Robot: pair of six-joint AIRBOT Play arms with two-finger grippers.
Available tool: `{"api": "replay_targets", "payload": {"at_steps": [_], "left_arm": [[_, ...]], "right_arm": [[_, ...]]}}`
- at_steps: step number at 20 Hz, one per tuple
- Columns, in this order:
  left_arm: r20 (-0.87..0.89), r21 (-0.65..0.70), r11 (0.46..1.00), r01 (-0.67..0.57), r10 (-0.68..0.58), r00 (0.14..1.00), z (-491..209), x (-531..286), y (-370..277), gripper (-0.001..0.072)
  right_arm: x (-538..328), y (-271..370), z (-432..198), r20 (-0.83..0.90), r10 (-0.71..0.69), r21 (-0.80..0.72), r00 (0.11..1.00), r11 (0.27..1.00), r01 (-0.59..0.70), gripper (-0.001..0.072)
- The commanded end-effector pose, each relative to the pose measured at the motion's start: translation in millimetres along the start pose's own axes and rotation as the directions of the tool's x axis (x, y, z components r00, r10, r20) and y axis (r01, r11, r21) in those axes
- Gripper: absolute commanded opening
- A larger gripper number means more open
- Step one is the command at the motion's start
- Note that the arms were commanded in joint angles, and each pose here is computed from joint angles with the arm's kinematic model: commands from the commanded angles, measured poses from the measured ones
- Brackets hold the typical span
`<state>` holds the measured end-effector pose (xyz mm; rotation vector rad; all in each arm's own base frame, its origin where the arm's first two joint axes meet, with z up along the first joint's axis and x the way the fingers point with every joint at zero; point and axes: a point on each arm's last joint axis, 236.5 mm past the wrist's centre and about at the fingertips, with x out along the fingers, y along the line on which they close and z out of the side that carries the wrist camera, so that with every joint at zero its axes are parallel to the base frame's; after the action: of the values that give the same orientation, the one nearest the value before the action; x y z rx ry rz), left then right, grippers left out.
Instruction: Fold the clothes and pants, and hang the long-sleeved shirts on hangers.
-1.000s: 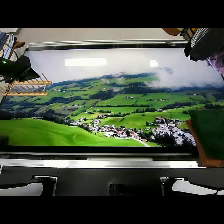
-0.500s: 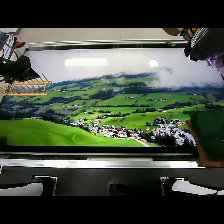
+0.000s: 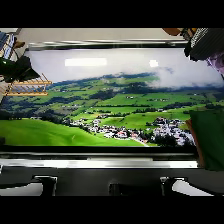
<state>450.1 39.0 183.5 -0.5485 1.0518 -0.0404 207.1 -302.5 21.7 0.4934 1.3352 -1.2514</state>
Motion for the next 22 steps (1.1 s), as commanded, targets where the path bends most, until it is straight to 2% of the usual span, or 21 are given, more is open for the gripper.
{"api": "replay_targets", "payload": {"at_steps": [1,3,6,8,11,14,22], "left_arm": [[0.023,0.026,0.999,-0.024,0.023,0.999,6,2,4,0.0017],[0.02,0.076,0.99,-0.117,0.115,0.993,3,5,16,0.0016],[0.013,0.168,0.932,-0.32,0.323,0.946,-8,10,39,0.0015],[-0.013,0.249,0.9,-0.357,0.372,0.928,-24,22,41,0.0015],[-0.047,0.282,0.895,-0.346,0.373,0.927,-48,40,41,0.0016],[-0.116,0.281,0.888,-0.363,0.407,0.906,-66,46,55,0.0017],[-0.128,0.282,0.887,-0.365,0.412,0.902,-68,48,57,0.0019]], "right_arm": [[-87,99,49,0.25,0.443,-0.2,0.861,0.893,-0.402,0.0314],[-136,162,26,0.227,0.606,-0.376,0.762,0.777,-0.506,0.0283],[-189,243,-61,0.062,0.736,-0.565,0.674,0.582,-0.584,0.0046],[-218,277,-129,-0.053,0.765,-0.681,0.642,0.442,-0.584,0.0035],[-237,295,-205,-0.157,0.743,-0.785,0.651,0.306,-0.539,0.0035],[-247,300,-233,-0.179,0.744,-0.823,0.643,0.245,-0.512,0.0036],[-242,295,-233,-0.18,0.724,-0.826,0.666,0.257,-0.502,0.0038]]}}
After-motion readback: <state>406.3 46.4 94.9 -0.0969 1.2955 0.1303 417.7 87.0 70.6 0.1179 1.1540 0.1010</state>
